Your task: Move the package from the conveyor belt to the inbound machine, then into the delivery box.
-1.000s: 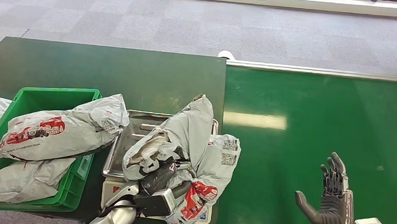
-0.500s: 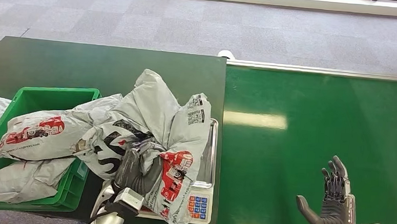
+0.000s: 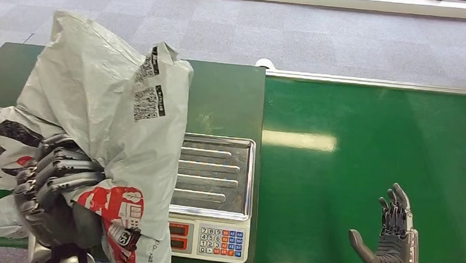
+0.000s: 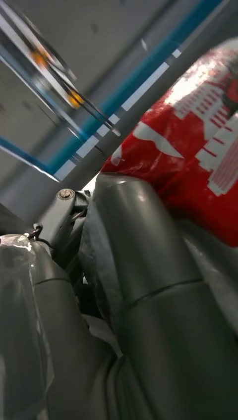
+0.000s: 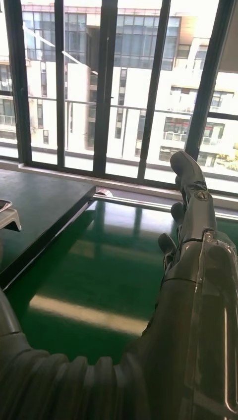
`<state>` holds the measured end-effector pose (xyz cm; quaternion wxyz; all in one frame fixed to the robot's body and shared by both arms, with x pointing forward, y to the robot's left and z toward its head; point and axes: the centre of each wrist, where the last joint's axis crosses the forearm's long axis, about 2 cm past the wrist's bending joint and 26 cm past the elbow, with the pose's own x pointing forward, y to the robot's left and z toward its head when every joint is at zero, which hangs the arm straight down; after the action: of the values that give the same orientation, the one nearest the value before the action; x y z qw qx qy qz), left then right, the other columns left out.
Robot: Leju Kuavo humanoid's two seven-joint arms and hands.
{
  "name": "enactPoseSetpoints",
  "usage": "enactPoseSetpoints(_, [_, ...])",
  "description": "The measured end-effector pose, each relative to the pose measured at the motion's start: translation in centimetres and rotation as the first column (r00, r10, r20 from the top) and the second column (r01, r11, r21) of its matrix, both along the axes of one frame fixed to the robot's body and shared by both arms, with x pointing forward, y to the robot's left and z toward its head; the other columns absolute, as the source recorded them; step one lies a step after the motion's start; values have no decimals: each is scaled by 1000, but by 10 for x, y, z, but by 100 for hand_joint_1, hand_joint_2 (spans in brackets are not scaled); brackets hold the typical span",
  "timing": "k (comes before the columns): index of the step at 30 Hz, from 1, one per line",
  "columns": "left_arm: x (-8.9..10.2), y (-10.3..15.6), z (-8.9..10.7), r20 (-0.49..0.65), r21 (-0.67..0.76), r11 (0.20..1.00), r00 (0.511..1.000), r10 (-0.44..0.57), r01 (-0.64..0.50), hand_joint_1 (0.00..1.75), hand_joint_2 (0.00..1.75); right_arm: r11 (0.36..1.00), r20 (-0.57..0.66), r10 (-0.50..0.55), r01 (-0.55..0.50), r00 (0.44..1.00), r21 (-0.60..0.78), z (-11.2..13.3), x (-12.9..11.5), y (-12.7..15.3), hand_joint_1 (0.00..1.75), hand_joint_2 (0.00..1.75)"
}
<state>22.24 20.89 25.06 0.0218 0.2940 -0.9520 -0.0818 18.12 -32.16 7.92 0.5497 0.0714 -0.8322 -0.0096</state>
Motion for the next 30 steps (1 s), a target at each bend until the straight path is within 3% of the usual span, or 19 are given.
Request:
enactPoseSetpoints(5, [-3,18,29,153,43,987,978,144,-153,175,0,1000,5,-8,8,1000,-1,-1,2,-2,0,175])
enactPoseSetpoints(11, [-5,31,44,230,42,966,944,237,-253,175,0,1000,3,-9,9,1000,-4,-2,4,-2,0,175])
enactPoseSetpoints(25, [-2,43,52,272,56,931,902,334,-362,175,0,1000,2,-17,17,1000,-4,-2,5,-3,0,175])
enactPoseSetpoints(30, [12,56,43,235,93,884,873,428,-458,175,0,999,1,-43,43,999,-6,-3,3,-5,0,175])
